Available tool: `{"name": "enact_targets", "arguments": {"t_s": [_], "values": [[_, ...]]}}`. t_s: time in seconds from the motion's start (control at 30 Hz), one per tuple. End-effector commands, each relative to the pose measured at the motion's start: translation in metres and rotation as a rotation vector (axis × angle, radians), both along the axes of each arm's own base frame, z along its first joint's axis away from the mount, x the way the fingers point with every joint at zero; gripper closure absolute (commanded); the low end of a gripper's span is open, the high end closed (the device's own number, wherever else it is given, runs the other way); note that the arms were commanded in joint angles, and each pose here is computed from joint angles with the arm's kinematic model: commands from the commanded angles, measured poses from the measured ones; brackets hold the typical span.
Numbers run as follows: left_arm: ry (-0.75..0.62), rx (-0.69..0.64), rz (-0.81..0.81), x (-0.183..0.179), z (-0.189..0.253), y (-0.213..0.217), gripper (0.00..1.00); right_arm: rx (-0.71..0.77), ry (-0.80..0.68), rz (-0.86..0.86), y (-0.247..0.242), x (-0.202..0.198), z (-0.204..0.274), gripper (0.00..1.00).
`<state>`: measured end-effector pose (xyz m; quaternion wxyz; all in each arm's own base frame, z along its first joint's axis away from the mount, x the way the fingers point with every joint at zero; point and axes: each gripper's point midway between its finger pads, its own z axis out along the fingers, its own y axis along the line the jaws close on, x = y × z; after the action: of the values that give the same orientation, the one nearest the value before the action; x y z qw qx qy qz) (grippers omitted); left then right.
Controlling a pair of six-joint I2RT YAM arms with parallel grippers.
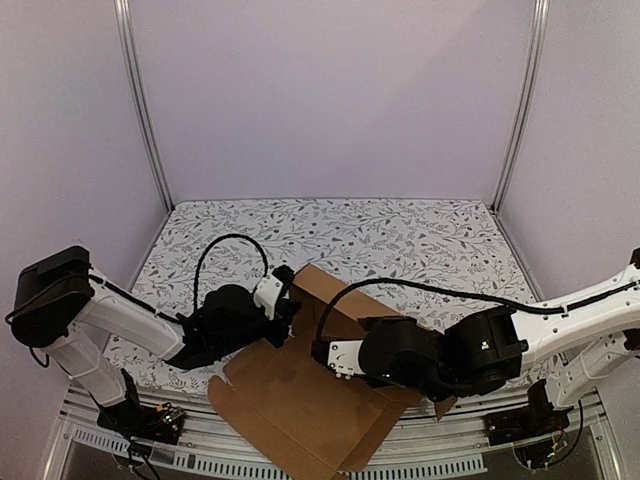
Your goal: Fold the paper box
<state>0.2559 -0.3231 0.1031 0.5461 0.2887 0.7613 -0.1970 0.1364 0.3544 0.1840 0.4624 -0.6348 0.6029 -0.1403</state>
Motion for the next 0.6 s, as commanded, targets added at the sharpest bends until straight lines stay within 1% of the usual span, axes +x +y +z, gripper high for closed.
{"name": "enact_targets", "arguments": {"t_s": [0.0,0.03,0.07,0.17,0.27,0.33,0.43,0.47,0.53,0.57], "values": [[-0.024,-0.028,-0.052,-0.006,0.017,-0.012,1.00,0.166,0.122,0.032,0.012,-0.003,0.038,0.41],[-0.023,-0.027,-0.054,-0.006,0.017,-0.012,1.00,0.210,0.157,0.046,0.013,-0.002,0.048,0.32],[-0.021,-0.027,-0.054,-0.007,0.017,-0.011,1.00,0.257,0.200,0.053,0.016,0.001,0.056,0.25],[-0.017,-0.025,-0.061,-0.008,0.018,-0.012,1.00,0.396,0.290,0.071,0.019,0.011,0.086,0.24],[-0.014,-0.019,-0.061,-0.008,0.016,-0.012,1.00,0.503,0.324,0.071,0.023,0.024,0.108,0.24],[-0.011,-0.016,-0.067,-0.008,0.015,-0.013,1.00,0.586,0.339,0.040,0.027,0.040,0.120,0.26],[-0.006,-0.017,-0.074,-0.009,0.015,-0.014,1.00,0.676,0.376,-0.045,0.034,0.066,0.126,0.36],[-0.004,-0.018,-0.073,-0.009,0.015,-0.014,1.00,0.702,0.369,-0.086,0.034,0.076,0.127,0.42],[0.001,-0.022,-0.077,-0.009,0.015,-0.015,1.00,0.735,0.364,-0.155,0.040,0.094,0.118,0.66],[0.004,-0.022,-0.078,-0.010,0.014,-0.015,1.00,0.759,0.374,-0.153,0.046,0.098,0.117,0.73]]}}
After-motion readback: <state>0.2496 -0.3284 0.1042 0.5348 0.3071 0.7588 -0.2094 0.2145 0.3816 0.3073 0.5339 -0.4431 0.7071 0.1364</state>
